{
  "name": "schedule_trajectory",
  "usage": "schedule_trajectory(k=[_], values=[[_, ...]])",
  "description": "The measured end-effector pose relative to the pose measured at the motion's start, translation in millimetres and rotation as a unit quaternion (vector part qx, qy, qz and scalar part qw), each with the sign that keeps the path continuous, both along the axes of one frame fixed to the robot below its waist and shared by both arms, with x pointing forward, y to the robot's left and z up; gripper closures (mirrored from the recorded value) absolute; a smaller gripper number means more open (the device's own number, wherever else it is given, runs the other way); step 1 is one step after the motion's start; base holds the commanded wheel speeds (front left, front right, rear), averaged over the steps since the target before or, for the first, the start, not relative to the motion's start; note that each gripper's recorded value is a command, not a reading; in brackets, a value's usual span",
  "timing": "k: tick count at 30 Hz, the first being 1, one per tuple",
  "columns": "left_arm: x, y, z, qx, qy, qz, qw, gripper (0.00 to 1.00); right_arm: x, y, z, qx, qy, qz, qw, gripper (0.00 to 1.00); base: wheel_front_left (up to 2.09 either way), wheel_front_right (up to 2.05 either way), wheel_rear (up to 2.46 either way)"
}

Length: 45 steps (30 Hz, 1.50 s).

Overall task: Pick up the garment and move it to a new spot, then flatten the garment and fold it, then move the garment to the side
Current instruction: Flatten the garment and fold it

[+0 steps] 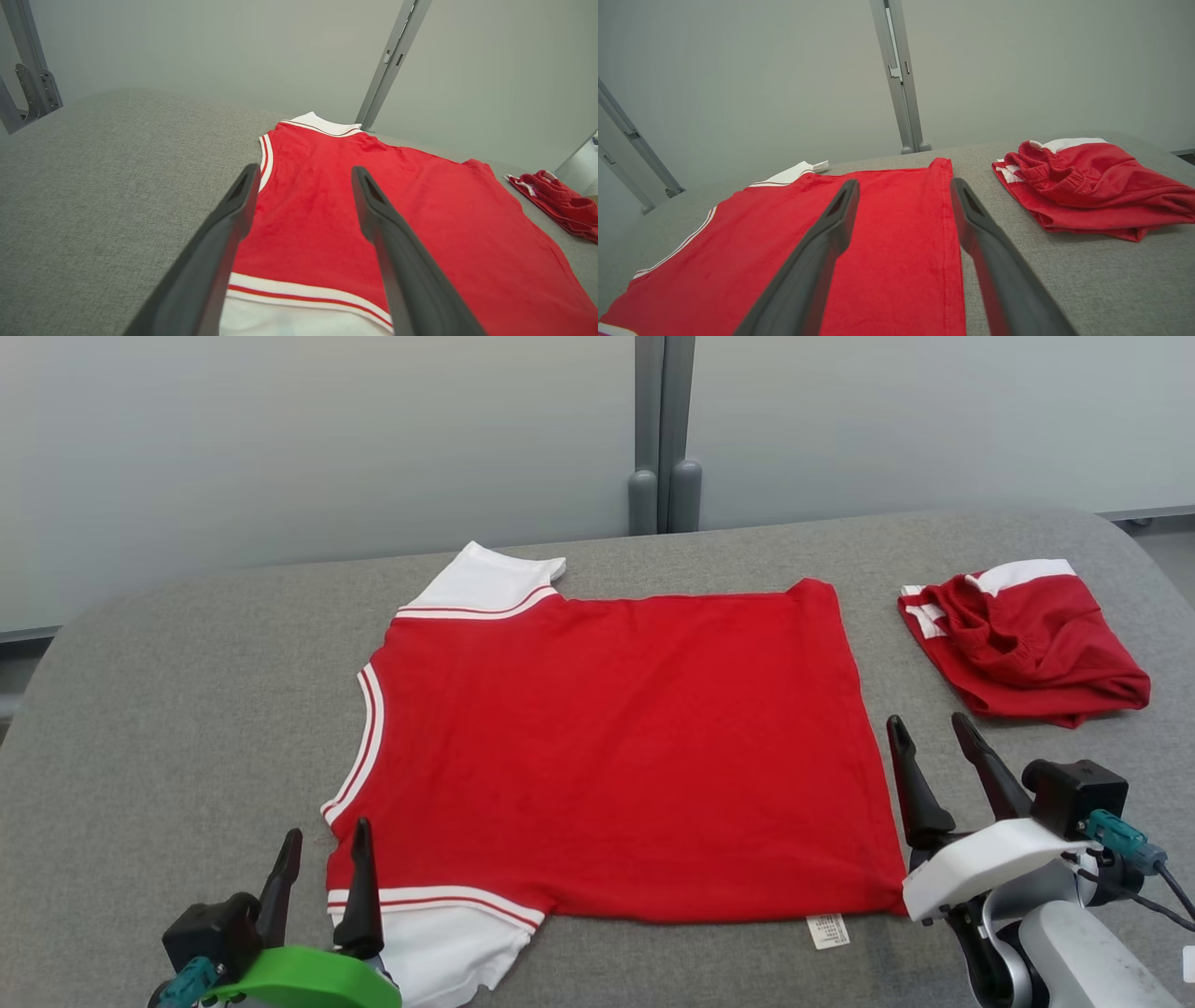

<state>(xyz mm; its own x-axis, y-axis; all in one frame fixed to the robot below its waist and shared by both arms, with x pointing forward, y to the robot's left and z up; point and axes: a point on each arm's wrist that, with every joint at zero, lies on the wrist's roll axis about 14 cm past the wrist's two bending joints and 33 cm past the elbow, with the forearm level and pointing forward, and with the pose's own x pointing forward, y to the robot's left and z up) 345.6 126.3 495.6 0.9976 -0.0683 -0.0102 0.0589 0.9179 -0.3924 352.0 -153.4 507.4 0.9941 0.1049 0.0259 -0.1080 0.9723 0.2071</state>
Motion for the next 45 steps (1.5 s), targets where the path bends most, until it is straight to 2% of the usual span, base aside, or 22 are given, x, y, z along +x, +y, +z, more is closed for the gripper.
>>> schedule_trajectory(k=[6,14,24,35,37,38,40,41,43,45], values=[[-5,1,-9,0.005,0.014,0.002,1.000,0.00,0,0,0,-0.004,-0.001,0.000,1.000,0.00,0.00,0.00,0.00],[-33,6,-58,0.003,0.100,0.006,0.995,0.00,-2,3,-8,-0.007,0.010,0.004,1.000,0.00,0.00,0.00,0.00],[-71,6,-113,-0.008,0.219,-0.004,0.976,0.00,-1,6,-13,-0.008,0.017,0.009,1.000,0.00,0.00,0.00,0.00],[-73,-1,-121,-0.023,0.235,-0.019,0.971,0.00,-20,-4,-46,-0.015,0.069,-0.005,0.997,0.00,0.00,0.00,0.00],[-73,-3,-122,-0.023,0.235,-0.023,0.971,0.20,-22,-7,-51,-0.016,0.076,-0.008,0.997,0.00,0.00,0.00,0.00],[-73,-4,-121,-0.024,0.234,-0.028,0.972,0.44,-23,-8,-53,-0.017,0.080,-0.009,0.997,0.00,0.00,0.00,0.00],[-72,-7,-121,-0.025,0.232,-0.034,0.972,0.68,-30,-11,-62,-0.019,0.094,-0.011,0.995,0.00,0.00,0.00,0.00],[-72,-7,-120,-0.026,0.229,-0.034,0.972,0.75,-34,-13,-67,-0.018,0.104,-0.013,0.994,0.00,0.00,0.00,0.00],[-70,-7,-118,-0.027,0.223,-0.035,0.974,1.00,-44,-15,-79,-0.014,0.124,-0.013,0.992,0.00,0.00,0.00,0.00],[-67,-7,-115,-0.027,0.214,-0.035,0.976,1.00,-54,-16,-91,-0.003,0.148,-0.016,0.989,0.00,0.00,0.00,0.00]])
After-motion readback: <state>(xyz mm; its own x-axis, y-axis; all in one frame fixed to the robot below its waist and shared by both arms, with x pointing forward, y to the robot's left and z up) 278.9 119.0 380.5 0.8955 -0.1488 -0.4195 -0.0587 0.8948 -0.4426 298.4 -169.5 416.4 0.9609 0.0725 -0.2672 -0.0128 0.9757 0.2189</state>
